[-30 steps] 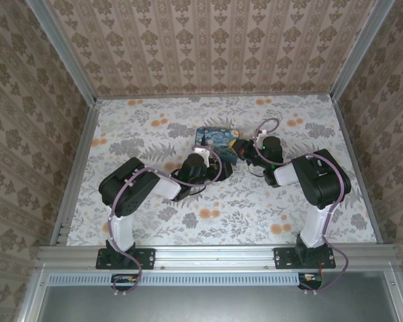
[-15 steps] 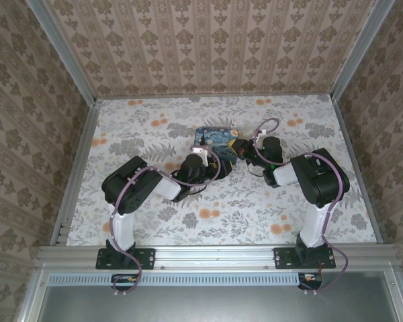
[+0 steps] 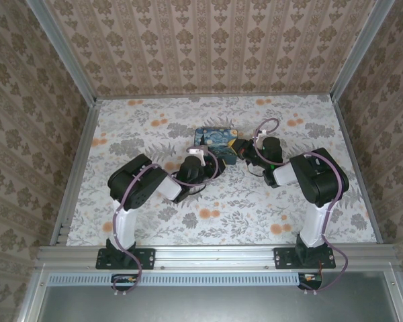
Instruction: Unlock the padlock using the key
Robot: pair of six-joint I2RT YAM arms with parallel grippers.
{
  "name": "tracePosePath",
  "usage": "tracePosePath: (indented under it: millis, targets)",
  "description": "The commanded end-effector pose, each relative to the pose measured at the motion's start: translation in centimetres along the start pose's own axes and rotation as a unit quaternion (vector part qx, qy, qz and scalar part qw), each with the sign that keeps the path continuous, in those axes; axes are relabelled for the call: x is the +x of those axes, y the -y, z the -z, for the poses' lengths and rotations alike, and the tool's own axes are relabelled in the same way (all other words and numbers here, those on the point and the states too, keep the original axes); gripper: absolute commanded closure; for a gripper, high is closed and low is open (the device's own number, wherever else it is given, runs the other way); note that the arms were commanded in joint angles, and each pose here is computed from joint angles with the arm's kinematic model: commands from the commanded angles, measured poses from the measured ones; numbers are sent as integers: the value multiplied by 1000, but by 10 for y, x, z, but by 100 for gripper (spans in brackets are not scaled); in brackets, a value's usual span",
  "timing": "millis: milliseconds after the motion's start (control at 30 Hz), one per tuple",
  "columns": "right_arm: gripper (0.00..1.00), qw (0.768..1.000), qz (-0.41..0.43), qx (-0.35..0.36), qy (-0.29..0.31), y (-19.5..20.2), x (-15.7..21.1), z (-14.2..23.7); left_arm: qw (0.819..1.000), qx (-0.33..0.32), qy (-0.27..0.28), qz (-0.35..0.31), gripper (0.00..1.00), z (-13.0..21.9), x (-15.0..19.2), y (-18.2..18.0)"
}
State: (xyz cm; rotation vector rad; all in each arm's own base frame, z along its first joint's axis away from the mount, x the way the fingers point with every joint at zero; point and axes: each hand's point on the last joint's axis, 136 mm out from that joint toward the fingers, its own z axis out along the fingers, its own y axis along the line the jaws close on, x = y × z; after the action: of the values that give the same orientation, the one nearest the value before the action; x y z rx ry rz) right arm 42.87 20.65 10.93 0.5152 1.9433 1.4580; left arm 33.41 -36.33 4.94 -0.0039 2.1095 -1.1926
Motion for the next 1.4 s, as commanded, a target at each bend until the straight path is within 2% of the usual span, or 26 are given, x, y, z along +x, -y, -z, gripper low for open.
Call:
tracePosePath:
  millis: [0,167,267,533,700,833,1100,1367]
  targets:
    - [100,998,-25,47,-16,33,15,-3,998,-47,-26,19,63,2,20,-32]
    - [100,999,-24,41,-17,29,14,-3,998,-50,-28,28,72,-1,17,-33]
    - [100,999,-22,35,-18,23,13,-3,998,-47,-28,39,83,-2,15,-32]
    - [100,1000,0,-4,-19,-17,9,6,996,-34,-26,81,100,4,2,-28]
    - [100,999,20,-24,-29,-40,19,25,994,-27,-29,106,100,12,-6,-22]
    - [100,998,36,-26,-46,-41,42,43,990,-18,-29,135,100,19,-13,-19]
    - [100,994,54,-5,-94,-7,98,69,982,38,-42,183,100,28,-22,6]
    - [100,997,30,1,-77,14,114,74,976,84,-57,191,100,43,-26,34]
